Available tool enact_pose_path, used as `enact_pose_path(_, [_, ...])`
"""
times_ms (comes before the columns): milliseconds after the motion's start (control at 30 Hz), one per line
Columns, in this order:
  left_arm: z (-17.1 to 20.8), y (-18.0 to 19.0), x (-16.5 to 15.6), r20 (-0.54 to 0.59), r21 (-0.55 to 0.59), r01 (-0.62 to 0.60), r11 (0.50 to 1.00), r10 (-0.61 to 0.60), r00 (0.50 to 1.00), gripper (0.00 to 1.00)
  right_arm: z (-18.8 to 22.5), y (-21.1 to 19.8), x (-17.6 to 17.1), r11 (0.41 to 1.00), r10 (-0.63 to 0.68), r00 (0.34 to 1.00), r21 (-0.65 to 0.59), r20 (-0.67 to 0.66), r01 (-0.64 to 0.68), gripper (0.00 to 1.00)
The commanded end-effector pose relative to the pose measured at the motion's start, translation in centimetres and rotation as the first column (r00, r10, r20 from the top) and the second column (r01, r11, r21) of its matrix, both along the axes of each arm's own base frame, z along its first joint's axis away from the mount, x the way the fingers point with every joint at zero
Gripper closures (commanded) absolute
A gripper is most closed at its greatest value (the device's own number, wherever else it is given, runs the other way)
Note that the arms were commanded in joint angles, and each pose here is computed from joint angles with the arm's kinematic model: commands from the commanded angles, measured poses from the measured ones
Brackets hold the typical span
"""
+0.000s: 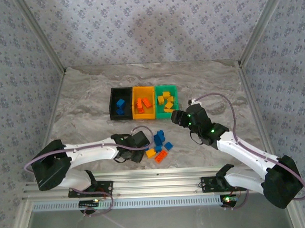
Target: Sort the legos into containers by color
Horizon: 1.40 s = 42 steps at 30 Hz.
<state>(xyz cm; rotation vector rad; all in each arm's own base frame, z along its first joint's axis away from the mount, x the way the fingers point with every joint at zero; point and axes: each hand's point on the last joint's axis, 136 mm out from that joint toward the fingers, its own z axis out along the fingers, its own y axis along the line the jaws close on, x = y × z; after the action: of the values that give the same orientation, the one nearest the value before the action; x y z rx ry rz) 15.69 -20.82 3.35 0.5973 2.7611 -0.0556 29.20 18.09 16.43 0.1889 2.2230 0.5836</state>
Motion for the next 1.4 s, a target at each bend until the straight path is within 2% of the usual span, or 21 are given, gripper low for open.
enact_pose_path(0, [1.4, 0.1, 0.1, 0.025, -0.009, -0.009, 1.000, 0.009, 1.000, 0.56, 0.0, -0.8, -0.1, 0.999, -0.034, 0.999, 0.006, -0.002, 0.034, 0.28])
enact_pose_path(267, [6.5, -1.7, 3.8, 0.148, -0.055, 0.006, 0.998, 0.002, 0.989, 0.55, 0.3, -1.2, -0.2, 0.999, -0.044, 0.999, 0.015, 0.003, 0.044, 0.28])
enact_pose_path(367, [8.5, -3.0, 7.0, 0.198, -0.095, 0.001, 0.995, 0.018, 0.980, 0.55, 0.2, -1.4, -0.3, 0.999, -0.049, 0.999, 0.016, 0.003, 0.049, 0.28])
enact_pose_path(567, [10.9, -5.4, 15.5, 0.279, -0.131, -0.044, 0.990, 0.079, 0.957, 0.55, -0.2, -1.8, -0.5, 0.998, -0.058, 0.998, 0.006, -0.010, 0.058, 0.28])
enact_pose_path(733, [10.7, -6.7, 21.7, 0.302, -0.102, -0.095, 0.990, 0.122, 0.945, 0.55, -0.5, -2.3, -0.7, 0.998, -0.067, 0.998, 0.005, -0.022, 0.067, 0.27])
enact_pose_path(900, [10.0, -7.1, 25.7, 0.305, -0.071, -0.144, 0.987, 0.159, 0.939, 0.52, -0.7, -2.0, -1.1, 0.999, -0.040, 0.998, 0.012, -0.040, 0.041, 0.27])
enact_pose_path(1067, [10.5, -8.0, 27.1, 0.301, -0.097, -0.152, 0.984, 0.175, 0.937, 0.26, -1.5, -0.9, -1.9, 0.999, 0.027, 0.996, 0.028, -0.081, -0.024, 0.24])
enact_pose_path(1233, [14.7, -9.2, 26.4, 0.331, -0.206, -0.125, 0.971, 0.189, 0.924, 0.11, -2.7, -0.3, -2.4, 0.998, 0.061, 0.991, 0.015, -0.116, -0.060, 0.24])
enact_pose_path(1367, [19.3, -9.8, 23.4, 0.381, -0.322, -0.061, 0.945, 0.189, 0.905, 0.03, -3.6, 1.5, -2.4, 0.992, 0.123, 0.983, 0.008, -0.136, -0.123, 0.24])
